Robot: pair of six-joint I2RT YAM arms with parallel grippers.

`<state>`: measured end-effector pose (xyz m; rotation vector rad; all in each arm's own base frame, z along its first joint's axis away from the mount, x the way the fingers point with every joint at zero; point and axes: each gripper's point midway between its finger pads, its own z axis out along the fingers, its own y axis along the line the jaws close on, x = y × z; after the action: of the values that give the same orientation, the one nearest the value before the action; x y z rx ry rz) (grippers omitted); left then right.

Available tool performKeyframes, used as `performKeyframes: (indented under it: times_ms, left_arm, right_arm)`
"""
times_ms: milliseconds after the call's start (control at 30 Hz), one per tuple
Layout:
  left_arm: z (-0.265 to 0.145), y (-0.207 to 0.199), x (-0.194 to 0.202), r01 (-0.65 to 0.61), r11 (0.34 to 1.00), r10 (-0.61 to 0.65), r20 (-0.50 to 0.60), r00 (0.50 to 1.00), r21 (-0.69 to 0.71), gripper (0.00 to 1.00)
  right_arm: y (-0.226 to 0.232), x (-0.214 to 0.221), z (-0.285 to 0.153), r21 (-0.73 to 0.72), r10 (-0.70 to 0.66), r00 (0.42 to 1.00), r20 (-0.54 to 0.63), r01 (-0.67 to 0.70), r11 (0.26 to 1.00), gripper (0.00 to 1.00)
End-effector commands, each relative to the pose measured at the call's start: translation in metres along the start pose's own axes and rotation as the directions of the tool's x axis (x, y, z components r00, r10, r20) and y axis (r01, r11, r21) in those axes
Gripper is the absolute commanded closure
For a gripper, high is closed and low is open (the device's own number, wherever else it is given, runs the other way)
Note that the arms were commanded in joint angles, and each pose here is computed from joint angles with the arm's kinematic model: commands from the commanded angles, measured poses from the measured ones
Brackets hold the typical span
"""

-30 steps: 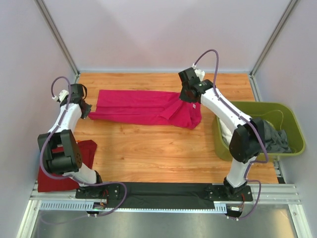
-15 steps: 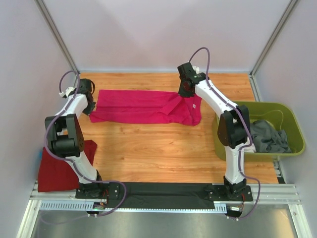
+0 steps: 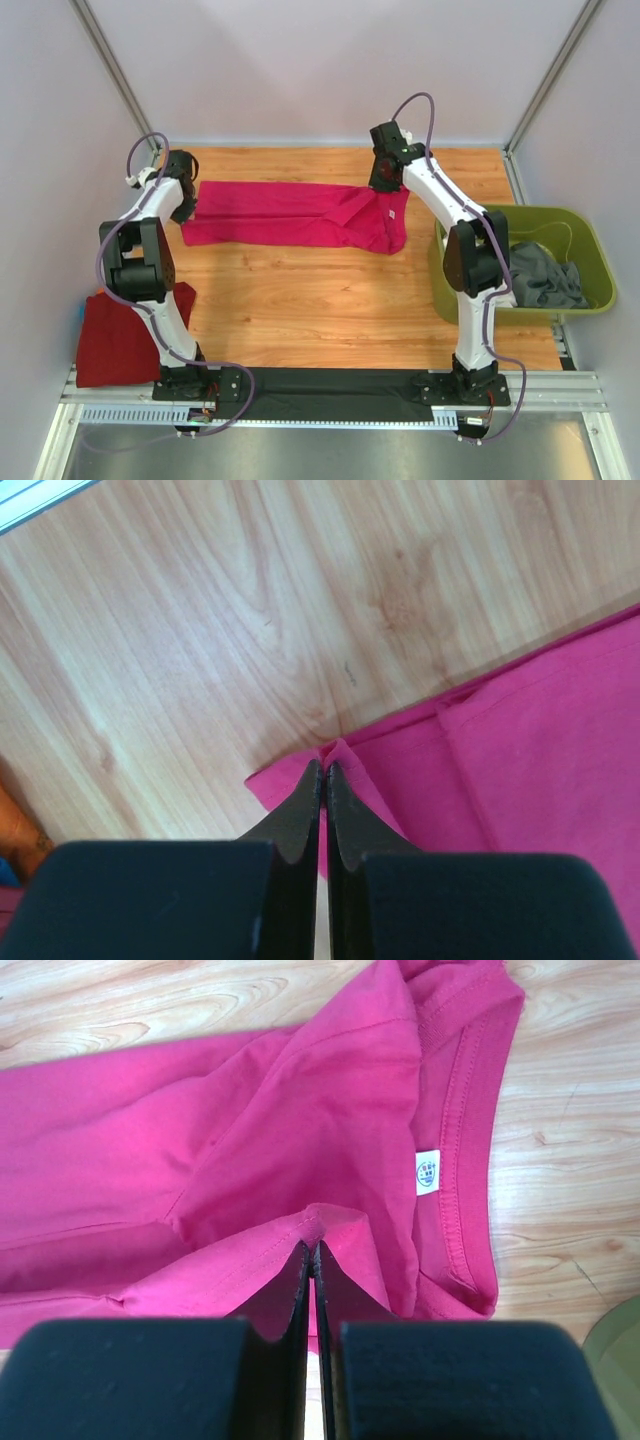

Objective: Fold and stack the t-shirts
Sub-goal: Fold the tshirt

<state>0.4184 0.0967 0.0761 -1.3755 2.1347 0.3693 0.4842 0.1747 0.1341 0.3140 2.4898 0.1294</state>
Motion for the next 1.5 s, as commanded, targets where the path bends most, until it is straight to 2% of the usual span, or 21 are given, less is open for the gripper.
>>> performKeyframes:
  times_ms: [0, 200, 567, 900, 1200, 1467]
  left_arm:
    - [-0.002, -0.011, -0.015, 0.028, 1.0, -0.028, 0.029, 0.999, 0.007, 1.0]
    - [0.005, -0.013, -0.014, 0.002, 1.0, -0.002, 0.027, 1.0, -0.002, 1.0]
    - [0.014, -0.022, -0.014, -0.043, 0.999, 0.042, 0.034, 0.999, 0.02, 1.0]
    - [0.013, -0.04, -0.021, -0.085, 0.993, 0.08, 0.06, 0.995, 0.087, 1.0]
    - [0.009, -0.053, -0.022, -0.134, 0.985, 0.126, 0.073, 0.989, 0.112, 1.0]
    - [0.012, -0.062, -0.015, -0.175, 0.978, 0.167, 0.073, 0.983, 0.117, 1.0]
  right_arm:
    - [0.01, -0.019, 0.001, -0.019, -0.019, 0.998, 0.056, 0.02, 1.0, 1.0]
    - [0.016, -0.034, 0.002, -0.027, -0.013, 0.995, 0.102, 0.016, 1.0, 1.0]
    - [-0.007, -0.011, 0.029, 0.086, -0.037, 0.998, 0.057, 0.032, 0.996, 1.0]
    - [-0.007, -0.013, 0.044, 0.103, -0.041, 0.997, 0.059, 0.034, 0.994, 1.0]
    - [-0.036, -0.013, 0.038, 0.193, -0.037, 0.997, 0.061, 0.025, 0.981, 1.0]
    - [-0.035, -0.018, 0.033, 0.173, -0.042, 0.996, 0.077, 0.029, 0.985, 1.0]
